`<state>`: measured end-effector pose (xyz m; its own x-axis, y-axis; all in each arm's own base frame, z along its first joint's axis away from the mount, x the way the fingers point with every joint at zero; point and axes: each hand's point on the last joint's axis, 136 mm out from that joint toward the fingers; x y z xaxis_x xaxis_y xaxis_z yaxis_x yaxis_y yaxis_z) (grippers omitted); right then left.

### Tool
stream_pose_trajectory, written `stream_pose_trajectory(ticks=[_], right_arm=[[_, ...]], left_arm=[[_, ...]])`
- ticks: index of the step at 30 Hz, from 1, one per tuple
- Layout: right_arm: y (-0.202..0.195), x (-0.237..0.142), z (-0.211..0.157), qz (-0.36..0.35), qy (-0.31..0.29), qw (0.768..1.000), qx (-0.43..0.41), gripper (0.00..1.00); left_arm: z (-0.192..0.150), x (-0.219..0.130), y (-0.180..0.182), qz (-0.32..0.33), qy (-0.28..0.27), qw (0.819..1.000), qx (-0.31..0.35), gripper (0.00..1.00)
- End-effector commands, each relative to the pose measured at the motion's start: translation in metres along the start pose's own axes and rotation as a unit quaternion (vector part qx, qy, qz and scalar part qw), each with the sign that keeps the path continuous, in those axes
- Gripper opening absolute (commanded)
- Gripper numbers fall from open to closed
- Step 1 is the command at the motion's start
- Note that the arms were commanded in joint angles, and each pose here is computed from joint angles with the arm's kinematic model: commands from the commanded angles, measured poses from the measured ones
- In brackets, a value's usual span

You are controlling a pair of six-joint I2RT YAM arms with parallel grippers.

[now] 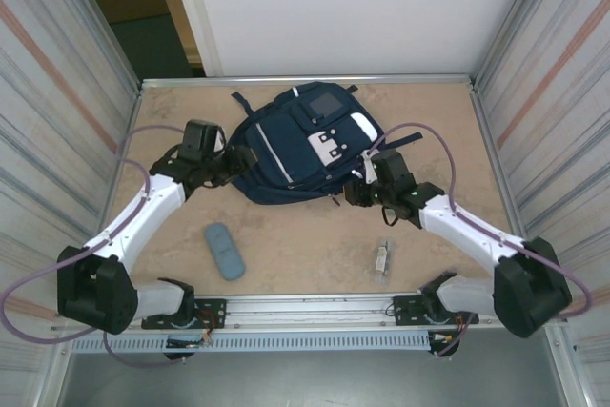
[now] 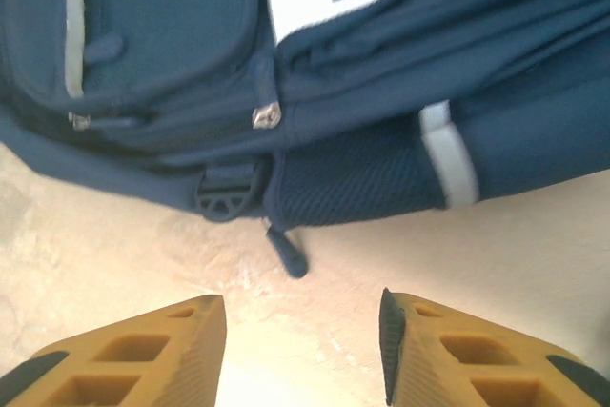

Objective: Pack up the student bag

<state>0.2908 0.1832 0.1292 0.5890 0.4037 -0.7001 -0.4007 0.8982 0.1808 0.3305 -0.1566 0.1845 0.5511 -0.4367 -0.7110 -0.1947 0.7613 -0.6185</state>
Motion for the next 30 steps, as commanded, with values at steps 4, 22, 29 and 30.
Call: stream_pose_trajectory(ticks=[4, 22, 29, 30], right_arm=[[-0.039, -0.033, 0.040, -0.118, -0.075, 0.990, 0.000, 0.99], [-0.037, -0.030, 0.017, -0.080, -0.013, 0.995, 0.054, 0.99], [-0.031, -0.035, 0.009, -0.069, 0.001, 0.997, 0.028, 1.00], [-0.032, -0.037, 0.006, -0.072, 0.003, 0.997, 0.024, 1.00]], left_arm=[[-0.004, 0.040, -0.018, 0.039, 0.040, 0.997, 0.061, 0.62], [-0.005, 0.146, 0.000, 0.110, 0.068, 0.992, 0.002, 0.52], [-0.016, 0.119, 0.010, 0.136, 0.062, 0.989, -0.003, 0.61], [-0.016, 0.110, 0.015, 0.149, 0.053, 0.987, 0.000, 0.64]])
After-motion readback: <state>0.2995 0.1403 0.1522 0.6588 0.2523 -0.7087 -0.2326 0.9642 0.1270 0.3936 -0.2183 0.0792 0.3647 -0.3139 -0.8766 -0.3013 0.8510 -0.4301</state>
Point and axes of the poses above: each hand's point on the last joint's axis, 136 mm out from that joint toward the fingers, its own x axis out along the fingers, its own y axis along the line the jaws close on, z = x × y, and after that the axes turned 5 degrees about -x, right-handed
